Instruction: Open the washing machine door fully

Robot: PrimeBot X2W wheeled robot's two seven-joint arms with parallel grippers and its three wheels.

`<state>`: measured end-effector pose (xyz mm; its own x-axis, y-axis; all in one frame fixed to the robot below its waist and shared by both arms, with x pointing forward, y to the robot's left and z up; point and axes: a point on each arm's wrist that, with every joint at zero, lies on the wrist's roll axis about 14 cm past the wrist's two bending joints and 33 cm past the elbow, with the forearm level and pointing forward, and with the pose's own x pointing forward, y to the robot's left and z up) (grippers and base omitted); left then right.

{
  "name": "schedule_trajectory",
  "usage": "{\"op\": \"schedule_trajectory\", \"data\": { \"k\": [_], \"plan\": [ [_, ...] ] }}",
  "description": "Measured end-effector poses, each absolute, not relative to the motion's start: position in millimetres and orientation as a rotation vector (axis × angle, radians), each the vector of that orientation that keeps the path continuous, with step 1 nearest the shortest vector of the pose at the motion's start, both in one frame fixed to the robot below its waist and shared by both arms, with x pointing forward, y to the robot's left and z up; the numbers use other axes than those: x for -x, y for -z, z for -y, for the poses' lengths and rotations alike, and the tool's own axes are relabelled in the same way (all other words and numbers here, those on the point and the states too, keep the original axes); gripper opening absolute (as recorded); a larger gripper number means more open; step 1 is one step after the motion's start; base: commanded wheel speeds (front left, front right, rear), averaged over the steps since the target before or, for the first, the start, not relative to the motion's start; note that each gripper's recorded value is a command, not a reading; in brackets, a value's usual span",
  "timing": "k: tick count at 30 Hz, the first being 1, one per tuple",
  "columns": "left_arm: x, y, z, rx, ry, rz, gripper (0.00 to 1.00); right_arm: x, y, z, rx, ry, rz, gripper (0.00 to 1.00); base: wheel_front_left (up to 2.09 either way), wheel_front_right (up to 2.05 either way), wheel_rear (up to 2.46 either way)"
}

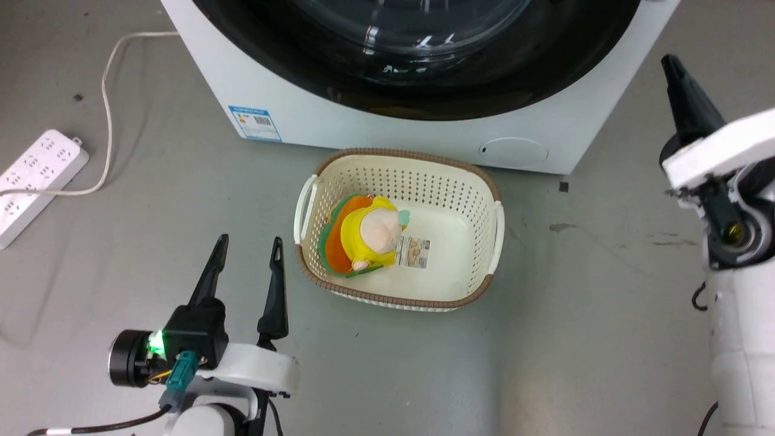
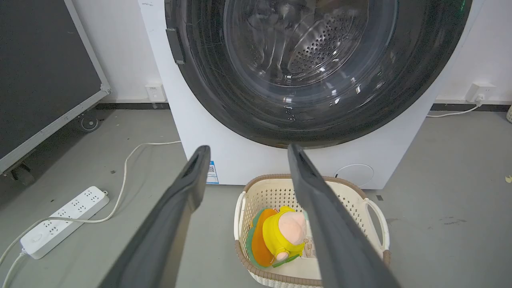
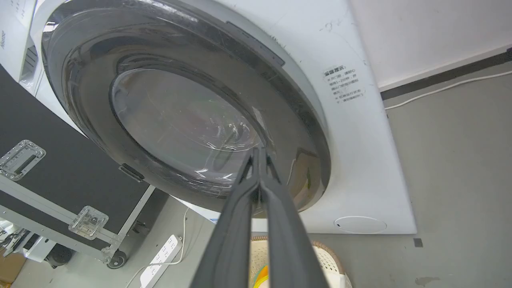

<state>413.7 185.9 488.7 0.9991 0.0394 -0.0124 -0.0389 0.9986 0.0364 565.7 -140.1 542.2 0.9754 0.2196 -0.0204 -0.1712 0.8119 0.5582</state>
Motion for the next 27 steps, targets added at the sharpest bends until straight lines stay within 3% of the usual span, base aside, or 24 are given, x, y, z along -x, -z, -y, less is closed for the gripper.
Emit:
{"op": "schedule_trajectory", "data": {
  "k": [15, 27],
  "plan": [
    [-423, -478, -192, -0.026, -0.064, -0.018, 1.00, -621, -519, 147, -0.862, -0.158, -0.209, 0.00, 0.00, 0.00, 0.00],
    [-430, -469, -195, -0.027, -0.072, -0.024, 1.00, -670, -535, 156, -1.059, -0.147, -0.233, 0.00, 0.00, 0.00, 0.00]
  ]
}}
